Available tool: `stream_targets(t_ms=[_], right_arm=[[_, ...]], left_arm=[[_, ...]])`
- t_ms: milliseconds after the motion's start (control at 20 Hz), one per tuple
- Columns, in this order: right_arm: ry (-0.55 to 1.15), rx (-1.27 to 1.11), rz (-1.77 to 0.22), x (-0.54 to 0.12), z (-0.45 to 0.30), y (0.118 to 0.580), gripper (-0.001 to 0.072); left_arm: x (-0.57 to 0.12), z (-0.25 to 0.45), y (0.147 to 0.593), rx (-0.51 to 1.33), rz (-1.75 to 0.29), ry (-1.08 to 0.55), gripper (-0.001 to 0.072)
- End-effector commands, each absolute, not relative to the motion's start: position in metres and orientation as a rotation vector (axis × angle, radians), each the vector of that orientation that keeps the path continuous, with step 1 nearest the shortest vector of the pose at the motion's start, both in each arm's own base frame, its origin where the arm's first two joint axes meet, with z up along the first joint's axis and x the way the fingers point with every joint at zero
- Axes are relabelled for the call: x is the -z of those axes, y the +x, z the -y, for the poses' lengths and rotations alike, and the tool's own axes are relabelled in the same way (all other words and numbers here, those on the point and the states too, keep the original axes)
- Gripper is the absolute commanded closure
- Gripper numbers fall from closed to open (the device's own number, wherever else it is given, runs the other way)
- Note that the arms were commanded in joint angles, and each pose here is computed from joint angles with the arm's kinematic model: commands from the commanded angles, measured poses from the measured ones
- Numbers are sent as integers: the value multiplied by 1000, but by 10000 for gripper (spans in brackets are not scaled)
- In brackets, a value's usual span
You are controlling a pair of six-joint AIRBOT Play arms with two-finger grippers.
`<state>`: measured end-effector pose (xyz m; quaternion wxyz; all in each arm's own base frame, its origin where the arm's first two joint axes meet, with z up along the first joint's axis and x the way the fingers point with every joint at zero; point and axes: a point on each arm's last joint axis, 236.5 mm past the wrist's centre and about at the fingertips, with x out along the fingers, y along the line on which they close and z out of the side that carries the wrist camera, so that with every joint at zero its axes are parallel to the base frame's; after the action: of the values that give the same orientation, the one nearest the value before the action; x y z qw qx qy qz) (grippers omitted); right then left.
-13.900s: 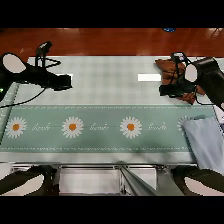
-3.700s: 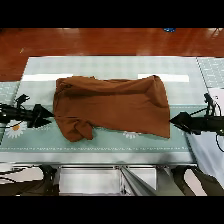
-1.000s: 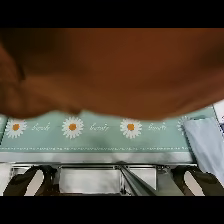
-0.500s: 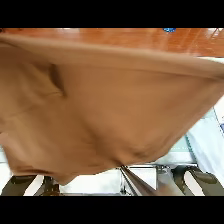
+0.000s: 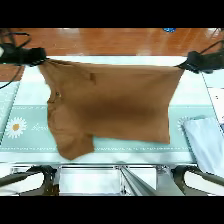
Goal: Fold the shirts.
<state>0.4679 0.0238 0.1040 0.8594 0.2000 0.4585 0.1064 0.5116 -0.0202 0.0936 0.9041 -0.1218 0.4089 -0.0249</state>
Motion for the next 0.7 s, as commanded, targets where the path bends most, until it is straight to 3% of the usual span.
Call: stream_targets(t_ms=[0,150,300,450,650], right_arm=[[487,-195,-979,-44,-12,538,685],[537,-180,-1012,-16,-9,564,685],[529,-186,-1056,-9,-8,558,684],[498,-249,-1187,-10,-11,521,684],[412,-265,-1452,38,-19,459,684]], left_arm=[[-27,35,575,79,-918,-365,691],[6,50,589,130,-1048,-396,691],[13,54,570,179,-1179,-399,691],[-1,45,532,280,-1293,-282,691],[32,39,476,290,-1533,-273,691]])
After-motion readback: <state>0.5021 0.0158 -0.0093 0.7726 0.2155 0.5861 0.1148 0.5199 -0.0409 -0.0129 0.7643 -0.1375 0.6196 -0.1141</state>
